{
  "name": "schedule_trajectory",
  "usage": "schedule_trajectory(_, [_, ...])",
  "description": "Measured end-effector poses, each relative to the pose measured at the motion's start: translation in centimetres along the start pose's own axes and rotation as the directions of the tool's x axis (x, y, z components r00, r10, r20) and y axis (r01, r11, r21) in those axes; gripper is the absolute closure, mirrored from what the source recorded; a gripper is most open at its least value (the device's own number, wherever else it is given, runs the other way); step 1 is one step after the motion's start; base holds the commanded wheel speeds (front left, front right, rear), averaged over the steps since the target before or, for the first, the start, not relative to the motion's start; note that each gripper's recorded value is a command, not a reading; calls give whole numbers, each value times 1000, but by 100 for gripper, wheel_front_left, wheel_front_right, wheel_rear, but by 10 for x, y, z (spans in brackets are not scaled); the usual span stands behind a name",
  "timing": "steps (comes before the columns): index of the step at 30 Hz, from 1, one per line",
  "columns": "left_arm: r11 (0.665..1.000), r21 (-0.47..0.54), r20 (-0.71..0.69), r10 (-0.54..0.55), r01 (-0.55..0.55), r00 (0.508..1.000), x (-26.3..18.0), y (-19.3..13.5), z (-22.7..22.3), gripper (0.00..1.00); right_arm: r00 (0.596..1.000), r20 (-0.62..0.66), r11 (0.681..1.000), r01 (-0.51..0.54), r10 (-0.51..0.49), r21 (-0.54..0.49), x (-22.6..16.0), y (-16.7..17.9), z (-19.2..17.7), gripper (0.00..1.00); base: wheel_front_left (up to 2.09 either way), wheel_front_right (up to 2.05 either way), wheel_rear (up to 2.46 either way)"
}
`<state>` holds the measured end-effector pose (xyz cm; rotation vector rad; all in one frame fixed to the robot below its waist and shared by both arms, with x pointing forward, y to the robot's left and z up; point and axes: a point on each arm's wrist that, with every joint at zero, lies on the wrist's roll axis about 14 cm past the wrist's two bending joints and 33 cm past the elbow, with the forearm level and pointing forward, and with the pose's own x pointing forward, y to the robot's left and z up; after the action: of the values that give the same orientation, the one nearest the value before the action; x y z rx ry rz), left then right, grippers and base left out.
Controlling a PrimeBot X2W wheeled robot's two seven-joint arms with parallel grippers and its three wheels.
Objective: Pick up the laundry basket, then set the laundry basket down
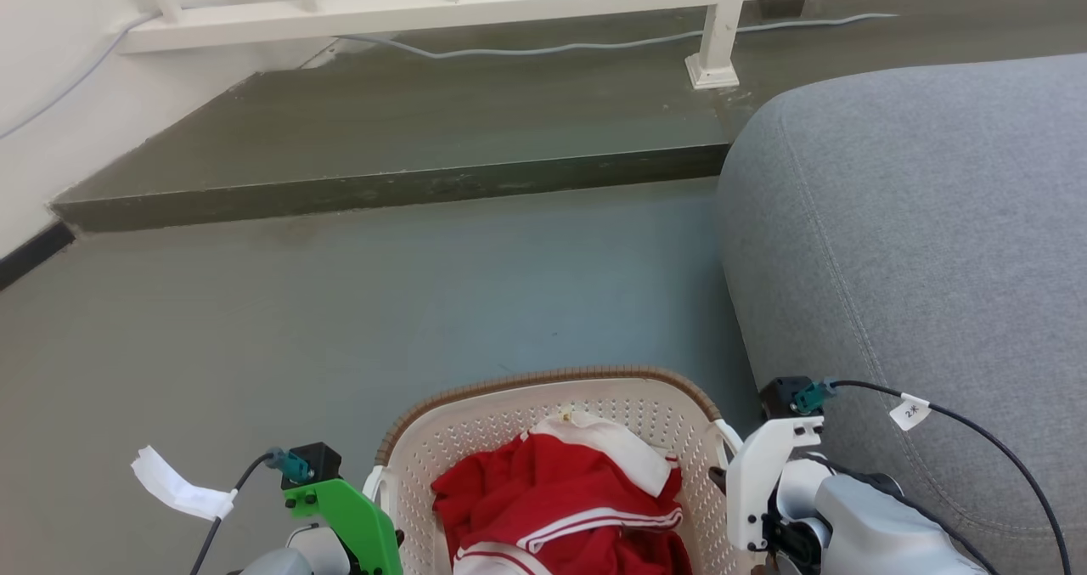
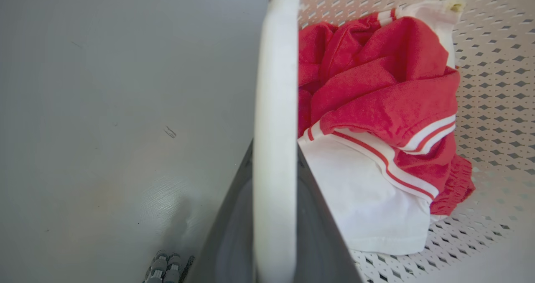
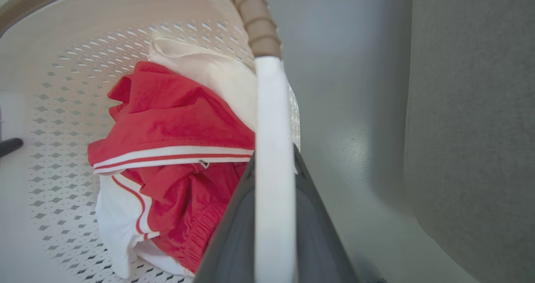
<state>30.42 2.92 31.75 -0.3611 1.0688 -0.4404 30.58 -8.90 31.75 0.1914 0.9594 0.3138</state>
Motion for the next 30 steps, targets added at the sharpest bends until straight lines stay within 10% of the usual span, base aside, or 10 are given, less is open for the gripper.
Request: schedule_trajectory(30, [998,-63,33,-13,15,999,52,33,41,100,1000,-6,999,0,0,41,63,-17,28,100,0,0,0])
